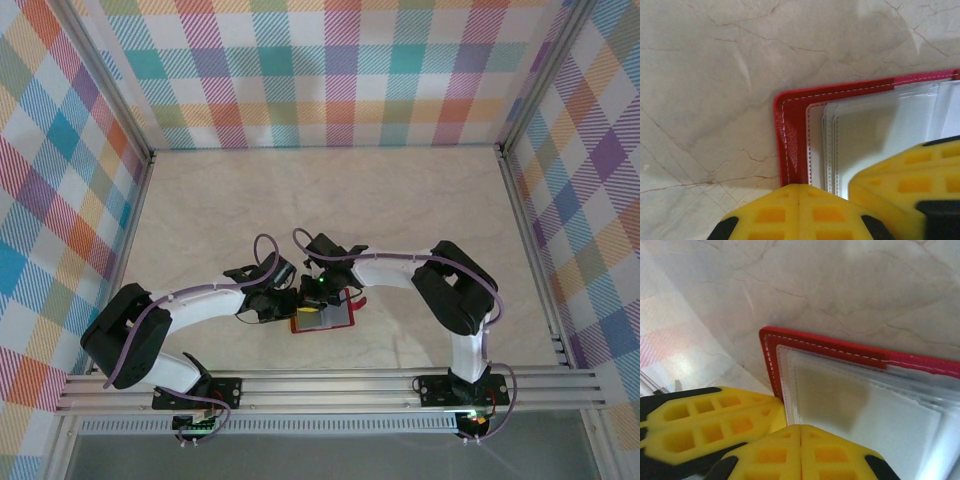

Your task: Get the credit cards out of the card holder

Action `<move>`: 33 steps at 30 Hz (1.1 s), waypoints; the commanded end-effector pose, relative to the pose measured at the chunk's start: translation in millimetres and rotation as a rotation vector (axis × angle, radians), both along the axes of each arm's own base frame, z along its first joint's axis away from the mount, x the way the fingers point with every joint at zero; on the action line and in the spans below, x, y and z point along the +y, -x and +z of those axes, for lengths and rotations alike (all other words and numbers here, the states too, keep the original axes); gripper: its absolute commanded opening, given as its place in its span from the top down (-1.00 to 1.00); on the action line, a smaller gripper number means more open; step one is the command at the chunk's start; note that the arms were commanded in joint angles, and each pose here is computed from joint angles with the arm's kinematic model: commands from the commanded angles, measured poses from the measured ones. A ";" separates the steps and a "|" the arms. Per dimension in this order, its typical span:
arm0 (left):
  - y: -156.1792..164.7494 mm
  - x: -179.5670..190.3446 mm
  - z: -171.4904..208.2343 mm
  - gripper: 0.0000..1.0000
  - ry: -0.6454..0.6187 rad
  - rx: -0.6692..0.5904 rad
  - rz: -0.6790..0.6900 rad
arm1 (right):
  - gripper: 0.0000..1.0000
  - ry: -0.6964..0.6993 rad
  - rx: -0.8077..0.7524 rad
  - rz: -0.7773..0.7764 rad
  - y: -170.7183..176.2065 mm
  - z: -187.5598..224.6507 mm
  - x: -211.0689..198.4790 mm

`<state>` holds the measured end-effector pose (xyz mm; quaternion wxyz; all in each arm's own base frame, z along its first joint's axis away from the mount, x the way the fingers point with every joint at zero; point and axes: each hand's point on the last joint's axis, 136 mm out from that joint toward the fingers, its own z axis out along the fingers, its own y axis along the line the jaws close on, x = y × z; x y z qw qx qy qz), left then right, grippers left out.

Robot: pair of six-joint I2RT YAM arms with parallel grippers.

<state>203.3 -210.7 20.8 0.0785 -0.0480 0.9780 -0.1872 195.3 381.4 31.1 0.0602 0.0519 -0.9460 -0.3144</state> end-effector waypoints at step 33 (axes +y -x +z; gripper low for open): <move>3.1 5.8 5.3 0.93 -0.015 0.003 -0.009 | 0.05 0.457 -0.144 0.053 5.5 -0.4 -66.1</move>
